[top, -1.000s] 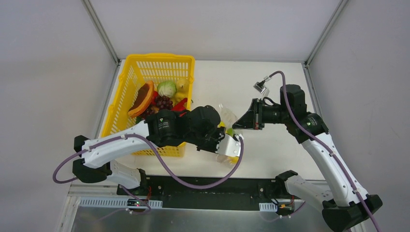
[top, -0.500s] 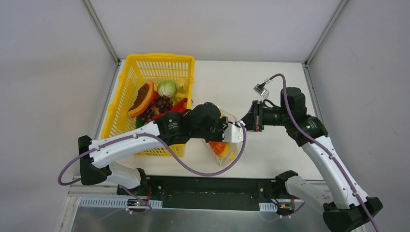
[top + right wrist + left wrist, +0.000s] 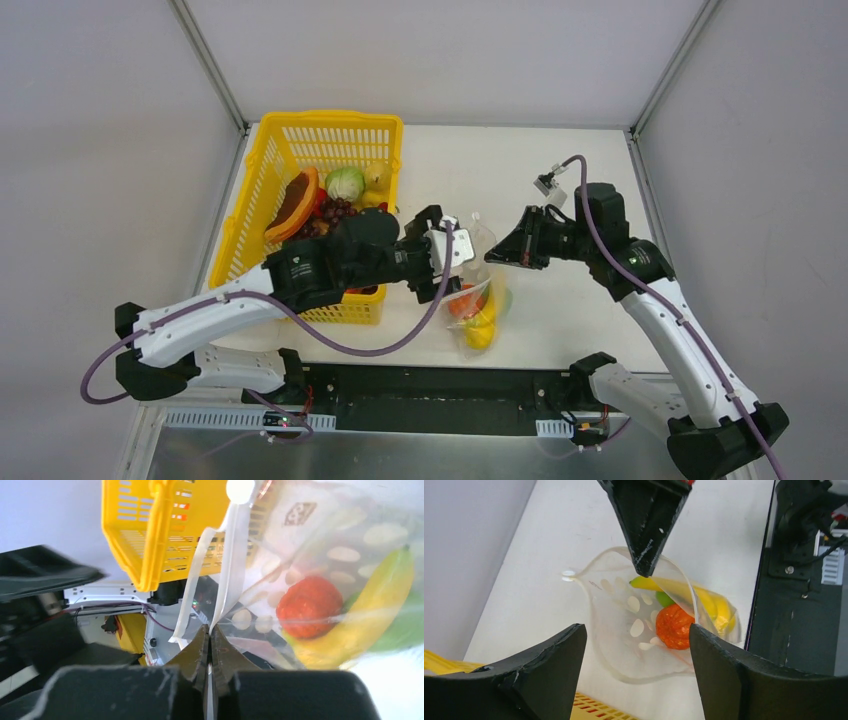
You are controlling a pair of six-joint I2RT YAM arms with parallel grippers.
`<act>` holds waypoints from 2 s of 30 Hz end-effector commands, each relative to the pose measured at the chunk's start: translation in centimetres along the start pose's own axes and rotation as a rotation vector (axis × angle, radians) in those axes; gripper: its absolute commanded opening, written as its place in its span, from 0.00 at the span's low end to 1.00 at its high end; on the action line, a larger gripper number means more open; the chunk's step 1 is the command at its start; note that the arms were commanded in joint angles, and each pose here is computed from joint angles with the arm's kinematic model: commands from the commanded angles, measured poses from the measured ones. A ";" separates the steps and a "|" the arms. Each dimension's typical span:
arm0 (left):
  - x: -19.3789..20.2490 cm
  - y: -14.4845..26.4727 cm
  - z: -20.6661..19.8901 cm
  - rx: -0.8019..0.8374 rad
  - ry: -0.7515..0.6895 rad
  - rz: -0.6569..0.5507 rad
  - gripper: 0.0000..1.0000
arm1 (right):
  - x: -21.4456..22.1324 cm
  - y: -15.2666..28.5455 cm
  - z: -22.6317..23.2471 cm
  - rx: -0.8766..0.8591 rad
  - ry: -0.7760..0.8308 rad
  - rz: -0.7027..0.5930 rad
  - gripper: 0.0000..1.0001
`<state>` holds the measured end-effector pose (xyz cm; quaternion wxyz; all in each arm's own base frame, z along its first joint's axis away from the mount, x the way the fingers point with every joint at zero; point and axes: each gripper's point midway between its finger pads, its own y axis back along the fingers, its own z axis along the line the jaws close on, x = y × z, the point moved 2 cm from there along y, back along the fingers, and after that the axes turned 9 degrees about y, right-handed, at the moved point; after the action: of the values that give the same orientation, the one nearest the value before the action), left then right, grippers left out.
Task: Place the food in the zip-top bag and seal the zipper
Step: Place the fake fruit in the zipper food storage bag, then pick up the fake fruit from the bin.
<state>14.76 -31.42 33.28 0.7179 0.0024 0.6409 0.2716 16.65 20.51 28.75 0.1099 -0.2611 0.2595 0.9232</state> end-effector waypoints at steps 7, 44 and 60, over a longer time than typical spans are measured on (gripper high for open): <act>-0.2 3.5 4.0 -0.252 0.225 -0.102 0.85 | 0.4 -0.5 -1.4 0.033 -0.014 -0.028 0.00; 17.7 12.2 23.3 -1.113 1.094 0.157 0.99 | -0.5 -1.4 -2.7 0.069 -0.041 -0.106 0.00; 25.6 7.6 24.9 -1.108 1.206 0.438 0.90 | -1.3 -2.3 -2.8 0.044 -0.012 -0.105 0.01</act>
<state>35.92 -6.66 17.61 0.1074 -0.3580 0.6762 0.6349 19.09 20.48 24.31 0.1571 -0.2374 0.2882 0.9143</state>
